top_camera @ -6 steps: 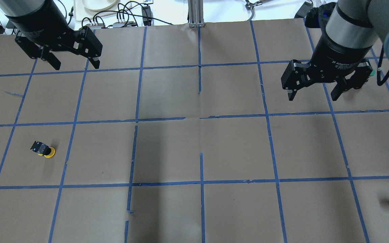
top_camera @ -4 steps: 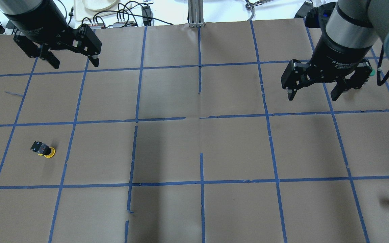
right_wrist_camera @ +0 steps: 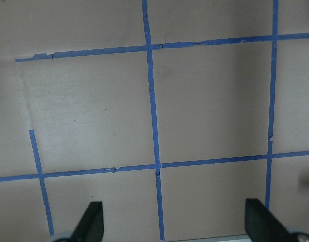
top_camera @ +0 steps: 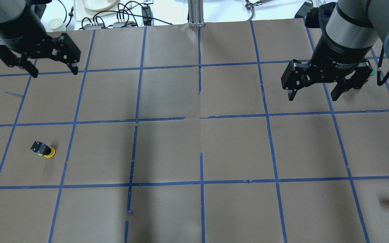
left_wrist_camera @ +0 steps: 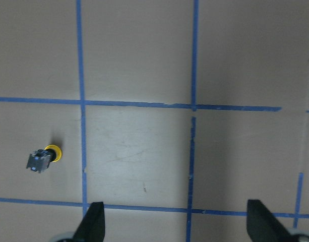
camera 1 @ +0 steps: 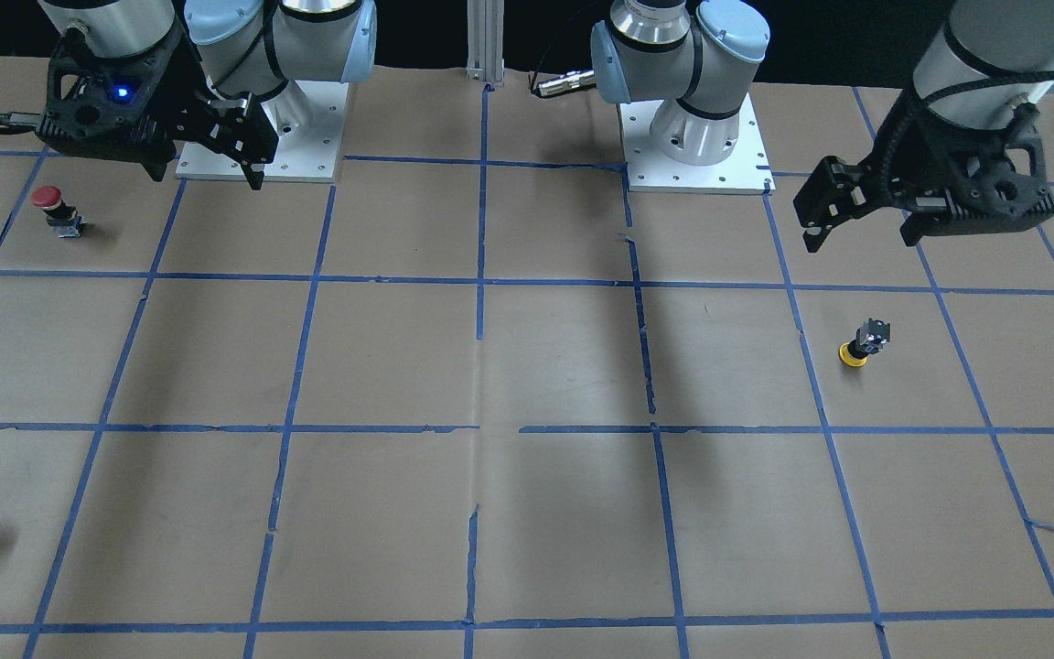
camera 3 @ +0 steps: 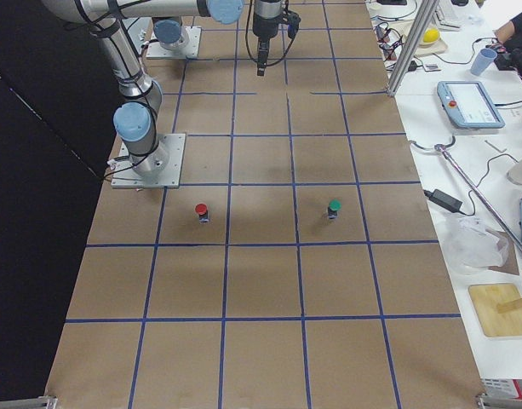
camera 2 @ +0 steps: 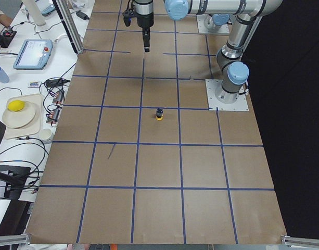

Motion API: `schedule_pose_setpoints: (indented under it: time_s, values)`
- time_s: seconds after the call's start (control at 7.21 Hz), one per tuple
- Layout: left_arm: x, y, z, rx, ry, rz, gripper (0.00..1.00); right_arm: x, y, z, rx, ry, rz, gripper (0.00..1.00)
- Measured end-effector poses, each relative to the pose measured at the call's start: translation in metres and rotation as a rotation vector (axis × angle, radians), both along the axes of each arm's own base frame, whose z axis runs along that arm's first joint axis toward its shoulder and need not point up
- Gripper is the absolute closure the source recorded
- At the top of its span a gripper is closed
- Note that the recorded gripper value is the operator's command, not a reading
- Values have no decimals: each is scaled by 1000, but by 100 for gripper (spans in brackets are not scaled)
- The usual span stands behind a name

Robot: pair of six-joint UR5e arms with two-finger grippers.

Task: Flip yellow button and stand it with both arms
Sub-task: 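Lower the left gripper onto the yellow button and grasp its base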

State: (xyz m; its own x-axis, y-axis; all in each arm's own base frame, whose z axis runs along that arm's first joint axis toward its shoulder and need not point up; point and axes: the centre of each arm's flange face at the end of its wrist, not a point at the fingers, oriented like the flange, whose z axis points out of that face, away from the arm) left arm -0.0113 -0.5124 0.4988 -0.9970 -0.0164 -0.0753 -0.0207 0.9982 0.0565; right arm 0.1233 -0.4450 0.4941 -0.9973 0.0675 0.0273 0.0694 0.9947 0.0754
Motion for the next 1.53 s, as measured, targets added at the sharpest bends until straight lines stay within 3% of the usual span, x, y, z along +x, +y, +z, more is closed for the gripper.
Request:
schedule_pose_setpoints:
  time_s: [0.28, 0.42, 0.69, 0.83, 1.11, 1.53]
  values:
    - [59, 6, -47, 56, 21, -75, 1, 0, 0, 0, 0, -2, -2, 0]
    - [86, 11, -76, 49, 36, -112, 1, 0, 0, 0, 0, -2, -3, 0]
    - [141, 30, -137, -20, 89, -174, 1, 1, 0, 0, 1, -3, -5, 0]
    - [162, 39, -164, -71, 72, -205, 2, 1, 0, 0, 1, -3, -6, 0]
    - [183, 44, -212, -100, 50, -281, 2, 1, 0, 0, 1, -6, -8, 0]
    - [190, 59, -255, -59, 93, -336, 3, 2, 1, 0, 3, -8, -9, 0]
